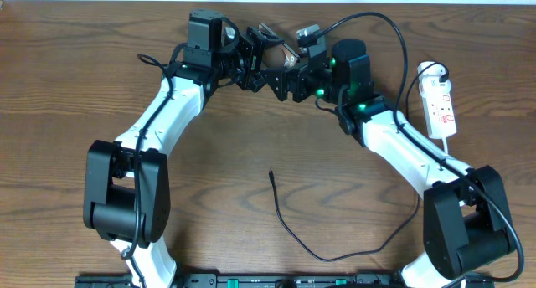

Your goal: Plug charger to phone and switch on socket

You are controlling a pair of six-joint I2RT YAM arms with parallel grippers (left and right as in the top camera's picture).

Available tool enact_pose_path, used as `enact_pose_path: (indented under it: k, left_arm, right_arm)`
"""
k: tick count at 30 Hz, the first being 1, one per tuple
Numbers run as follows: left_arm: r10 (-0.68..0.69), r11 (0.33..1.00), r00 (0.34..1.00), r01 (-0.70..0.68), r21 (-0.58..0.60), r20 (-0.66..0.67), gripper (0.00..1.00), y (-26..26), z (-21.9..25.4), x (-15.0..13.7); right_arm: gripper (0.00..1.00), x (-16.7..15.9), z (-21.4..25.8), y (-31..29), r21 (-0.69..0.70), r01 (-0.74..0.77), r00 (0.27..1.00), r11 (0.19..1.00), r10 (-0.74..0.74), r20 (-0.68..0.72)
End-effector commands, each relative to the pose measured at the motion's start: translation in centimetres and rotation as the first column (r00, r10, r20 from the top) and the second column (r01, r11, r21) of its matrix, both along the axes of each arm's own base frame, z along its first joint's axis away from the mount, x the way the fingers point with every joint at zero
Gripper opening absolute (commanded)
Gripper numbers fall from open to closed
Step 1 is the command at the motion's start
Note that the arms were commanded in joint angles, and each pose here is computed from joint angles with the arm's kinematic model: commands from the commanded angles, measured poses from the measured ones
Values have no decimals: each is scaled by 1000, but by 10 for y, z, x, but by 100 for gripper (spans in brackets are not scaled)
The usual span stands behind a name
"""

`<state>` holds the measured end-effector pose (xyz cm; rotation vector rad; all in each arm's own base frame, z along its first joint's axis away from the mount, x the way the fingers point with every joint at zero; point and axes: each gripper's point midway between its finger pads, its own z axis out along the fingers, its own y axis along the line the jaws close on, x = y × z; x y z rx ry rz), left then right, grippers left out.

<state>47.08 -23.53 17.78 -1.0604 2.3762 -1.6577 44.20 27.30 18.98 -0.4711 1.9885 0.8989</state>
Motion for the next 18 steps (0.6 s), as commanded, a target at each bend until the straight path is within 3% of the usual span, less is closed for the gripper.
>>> enact_pose_path:
  k: [1,18]
  left_arm:
    - [-35,999,997,37,-35,63,7,-7,30,-4]
    - [-63,996,995,67,-54,71,7,-11,34,-8]
  right_arm:
    - [89,6,6,2,-7,27,999,1000,-27,20]
    - [57,7,6,0,-11,40,999,999,-40,22]
